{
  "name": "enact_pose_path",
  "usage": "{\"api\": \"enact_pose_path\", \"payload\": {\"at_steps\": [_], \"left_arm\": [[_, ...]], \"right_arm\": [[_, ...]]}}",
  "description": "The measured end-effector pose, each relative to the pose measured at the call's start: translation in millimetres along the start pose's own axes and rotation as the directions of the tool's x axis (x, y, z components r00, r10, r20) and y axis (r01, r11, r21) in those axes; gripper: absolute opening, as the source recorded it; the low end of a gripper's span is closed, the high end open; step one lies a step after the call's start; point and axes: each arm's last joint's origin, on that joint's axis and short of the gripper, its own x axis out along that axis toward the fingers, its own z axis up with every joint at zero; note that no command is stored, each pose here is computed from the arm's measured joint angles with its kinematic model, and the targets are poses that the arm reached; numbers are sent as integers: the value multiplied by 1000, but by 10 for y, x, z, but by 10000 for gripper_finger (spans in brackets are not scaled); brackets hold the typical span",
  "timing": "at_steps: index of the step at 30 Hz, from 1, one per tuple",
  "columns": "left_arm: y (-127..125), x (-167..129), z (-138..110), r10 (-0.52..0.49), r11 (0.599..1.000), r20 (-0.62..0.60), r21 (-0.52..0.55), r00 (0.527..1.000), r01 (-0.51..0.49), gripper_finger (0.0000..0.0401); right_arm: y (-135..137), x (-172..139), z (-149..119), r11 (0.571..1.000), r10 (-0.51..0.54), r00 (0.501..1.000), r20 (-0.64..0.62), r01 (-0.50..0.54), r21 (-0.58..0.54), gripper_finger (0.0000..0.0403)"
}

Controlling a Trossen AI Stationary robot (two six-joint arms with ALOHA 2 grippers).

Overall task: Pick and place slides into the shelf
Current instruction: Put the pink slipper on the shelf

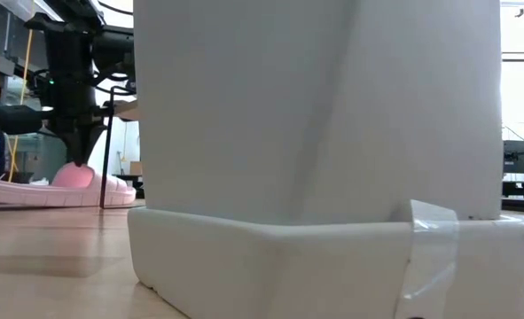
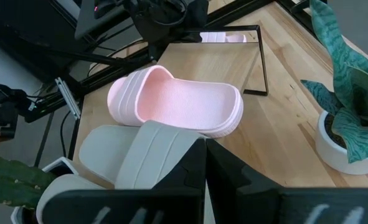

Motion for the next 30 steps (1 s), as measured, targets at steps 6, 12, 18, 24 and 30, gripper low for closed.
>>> {"api": "enact_pose_path", "payload": {"at_steps": [6,12,18,24,30], "left_arm": [[-1,-23,17,-14,1000,-11,-8,1000,14,3],[-8,-90,82,-86,996,-7,-34,996,86,2],[-7,-152,155,-155,986,12,-57,988,156,1],[-6,-186,193,-192,979,21,-71,981,193,0],[-6,-217,228,-229,971,31,-66,973,230,0]], "right_arm": [[0,0,0,1000,0,1000,0,0,0,0],[0,1,0,1000,0,1000,0,0,0,0],[-1,2,0,1000,0,1000,0,0,-1,0],[-1,2,0,1000,0,1000,0,0,-7,0],[-1,2,0,1000,-1,1000,0,1,-8,0]]}}
